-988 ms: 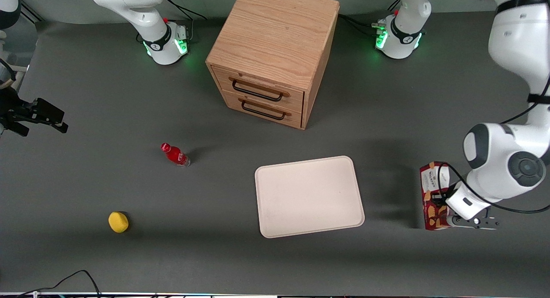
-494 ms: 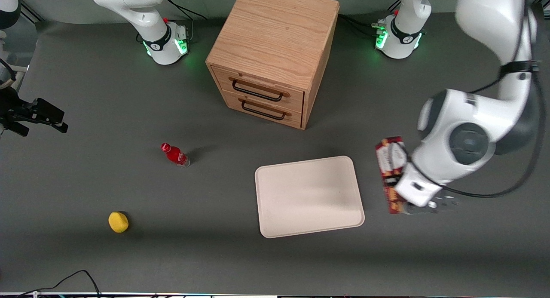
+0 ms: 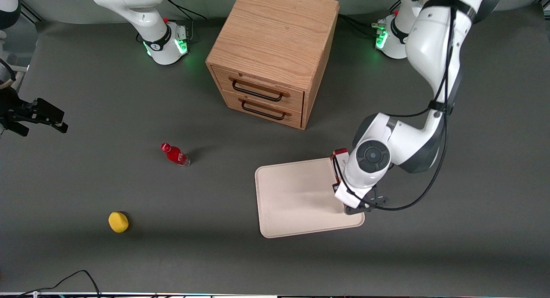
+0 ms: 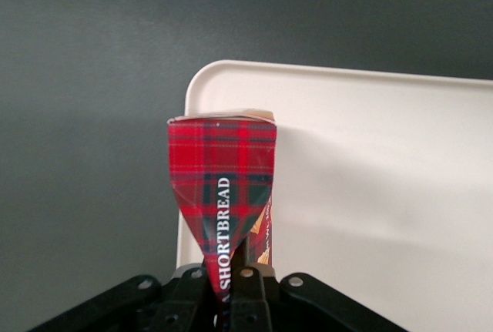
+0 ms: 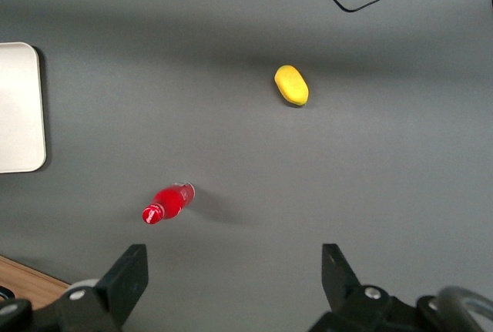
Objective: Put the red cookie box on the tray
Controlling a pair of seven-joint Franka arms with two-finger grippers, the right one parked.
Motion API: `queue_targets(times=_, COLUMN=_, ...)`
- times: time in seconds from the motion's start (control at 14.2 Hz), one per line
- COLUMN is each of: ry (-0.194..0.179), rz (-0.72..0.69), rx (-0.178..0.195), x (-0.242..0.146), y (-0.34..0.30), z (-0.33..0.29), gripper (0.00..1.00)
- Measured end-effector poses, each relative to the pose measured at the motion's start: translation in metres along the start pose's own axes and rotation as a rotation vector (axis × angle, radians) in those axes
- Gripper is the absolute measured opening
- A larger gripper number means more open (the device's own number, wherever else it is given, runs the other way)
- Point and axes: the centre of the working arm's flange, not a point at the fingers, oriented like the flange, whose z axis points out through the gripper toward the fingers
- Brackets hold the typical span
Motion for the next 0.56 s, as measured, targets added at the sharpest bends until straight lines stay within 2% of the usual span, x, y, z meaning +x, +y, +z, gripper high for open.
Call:
queue_targets(times=0.21, ry=0.028, rz=0.002, rx=-0.013, x=0.008, y=-0.002, z=0.028, gripper=0.07)
queue_targets(times=0.42, ry=0.032, rz=0.002, rx=-0.012, x=0.011, y=-0.004, z=0.036, gripper=0.07)
queue_targets(times=0.56, ry=0.049, rz=0.017, rx=0.001, x=0.012, y=-0.005, z=0.035, gripper=0.22)
